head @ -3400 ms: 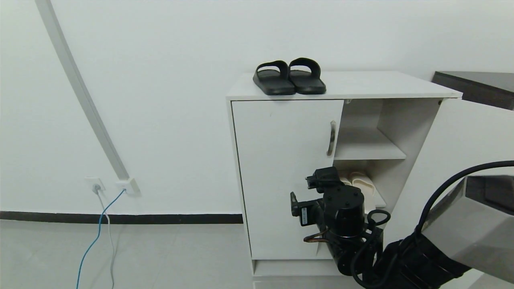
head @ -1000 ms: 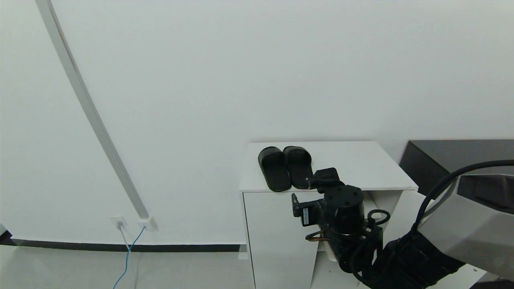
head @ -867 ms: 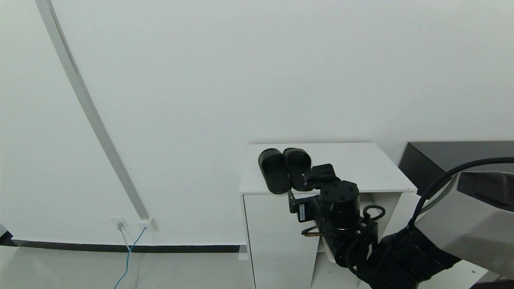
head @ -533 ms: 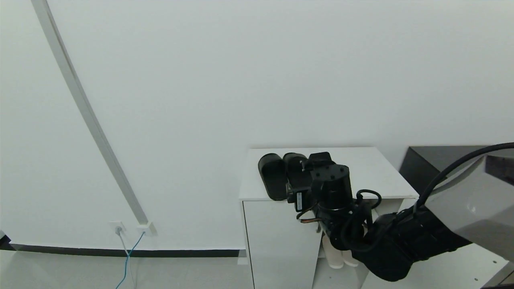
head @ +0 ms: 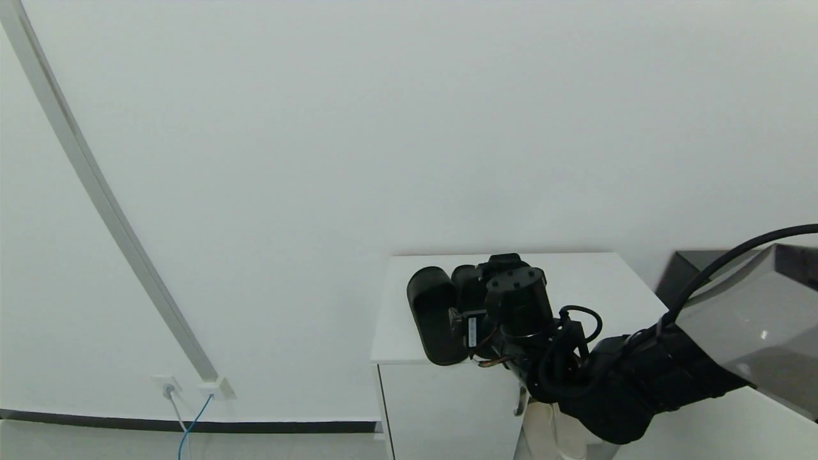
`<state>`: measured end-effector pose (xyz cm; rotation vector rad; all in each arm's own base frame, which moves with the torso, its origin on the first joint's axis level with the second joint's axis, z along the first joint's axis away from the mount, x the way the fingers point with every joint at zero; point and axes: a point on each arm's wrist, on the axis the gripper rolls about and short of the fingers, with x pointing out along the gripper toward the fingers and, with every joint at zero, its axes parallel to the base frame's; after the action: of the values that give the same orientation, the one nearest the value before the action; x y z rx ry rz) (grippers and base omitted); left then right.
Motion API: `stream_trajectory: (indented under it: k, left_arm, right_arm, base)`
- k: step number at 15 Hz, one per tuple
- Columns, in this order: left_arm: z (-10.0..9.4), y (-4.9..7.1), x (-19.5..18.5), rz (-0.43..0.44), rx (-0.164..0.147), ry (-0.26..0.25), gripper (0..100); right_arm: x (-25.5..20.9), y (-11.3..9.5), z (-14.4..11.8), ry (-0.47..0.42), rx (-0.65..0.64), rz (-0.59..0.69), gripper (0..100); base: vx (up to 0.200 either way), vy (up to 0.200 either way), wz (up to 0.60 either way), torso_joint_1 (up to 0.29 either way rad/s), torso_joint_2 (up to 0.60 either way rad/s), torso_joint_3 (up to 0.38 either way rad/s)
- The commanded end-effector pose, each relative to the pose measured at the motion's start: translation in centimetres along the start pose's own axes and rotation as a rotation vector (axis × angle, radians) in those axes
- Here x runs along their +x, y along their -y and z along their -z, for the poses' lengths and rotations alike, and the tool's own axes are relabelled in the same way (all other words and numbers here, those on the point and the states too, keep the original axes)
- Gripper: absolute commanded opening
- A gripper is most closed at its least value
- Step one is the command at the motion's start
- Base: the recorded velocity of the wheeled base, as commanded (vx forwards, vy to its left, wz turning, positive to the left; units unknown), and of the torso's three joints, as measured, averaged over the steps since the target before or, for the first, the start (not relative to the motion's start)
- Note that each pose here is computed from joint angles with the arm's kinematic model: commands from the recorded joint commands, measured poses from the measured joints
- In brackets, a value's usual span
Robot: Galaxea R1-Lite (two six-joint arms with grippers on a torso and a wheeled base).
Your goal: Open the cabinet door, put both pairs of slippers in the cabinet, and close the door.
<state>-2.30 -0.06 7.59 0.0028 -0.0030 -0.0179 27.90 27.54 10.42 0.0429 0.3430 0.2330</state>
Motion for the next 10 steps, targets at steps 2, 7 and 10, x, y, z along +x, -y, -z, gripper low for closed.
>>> stream_trajectory:
  k: [2, 7, 10]
  left_arm:
    - [0.0, 0.0, 0.0, 0.001, 0.0, -0.001, 0]
    - [0.0, 0.0, 0.0, 0.001, 0.0, -0.001, 0]
    - [0.0, 0.0, 0.0, 0.001, 0.0, -0.001, 0]
  right_arm:
    - [1.1, -0.9, 2.8, -0.056, -0.038, -0.013, 100]
    - [5.0, -1.2, 4.4, -0.019, -0.033, -0.009, 100]
    - [8.0, -1.1, 4.6, 0.035, -0.046, 0.011, 100]
  base:
    - [0.0, 0.0, 0.0, 0.0, 0.0, 0.0]
    - [0.0, 0.0, 0.0, 0.0, 0.0, 0.0]
    - [0.0, 0.0, 0.0, 0.0, 0.0, 0.0]
